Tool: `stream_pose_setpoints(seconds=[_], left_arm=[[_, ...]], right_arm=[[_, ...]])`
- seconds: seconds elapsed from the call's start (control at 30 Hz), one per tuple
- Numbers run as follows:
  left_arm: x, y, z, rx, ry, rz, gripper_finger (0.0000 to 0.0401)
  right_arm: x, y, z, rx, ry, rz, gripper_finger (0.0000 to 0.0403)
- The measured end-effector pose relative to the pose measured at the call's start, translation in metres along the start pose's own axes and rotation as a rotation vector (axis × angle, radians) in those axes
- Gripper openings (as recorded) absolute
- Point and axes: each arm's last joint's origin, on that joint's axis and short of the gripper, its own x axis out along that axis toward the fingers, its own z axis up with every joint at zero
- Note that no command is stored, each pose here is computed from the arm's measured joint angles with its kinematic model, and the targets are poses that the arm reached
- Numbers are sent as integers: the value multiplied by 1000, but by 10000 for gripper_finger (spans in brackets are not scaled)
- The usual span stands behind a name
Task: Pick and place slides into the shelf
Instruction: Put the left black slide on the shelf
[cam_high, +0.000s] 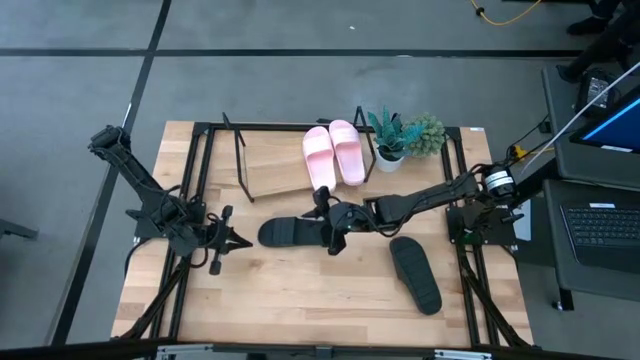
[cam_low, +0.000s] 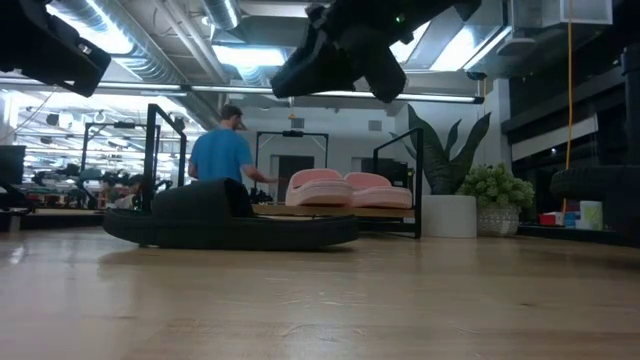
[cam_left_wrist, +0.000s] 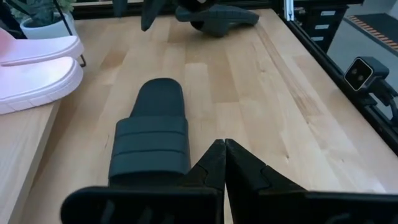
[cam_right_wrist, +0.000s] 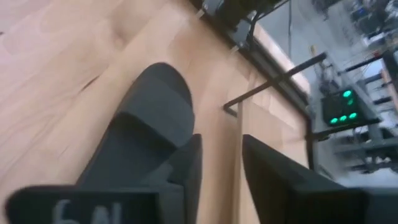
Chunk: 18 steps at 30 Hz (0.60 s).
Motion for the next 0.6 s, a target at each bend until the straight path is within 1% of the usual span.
stream_pose_setpoints(seconds=[0.07, 0.17, 0.37, 0.47, 0.6], left_arm=[[0, 0, 0, 0, 0, 0, 0], [0, 0, 0, 1, 0, 0, 0], [0, 0, 0, 1, 0, 0, 0], [0, 0, 0, 1, 0, 0, 0], [0, 0, 0, 1, 0, 0, 0]], right_arm=[[0, 0, 0, -41, -3, -2, 142], [6, 2, 1, -113, -26, -22, 158], [34, 28, -6, -286, -51, 46, 163], [46, 34, -8, -327, -36, 61, 163], [58, 33, -3, -326, -35, 50, 163]])
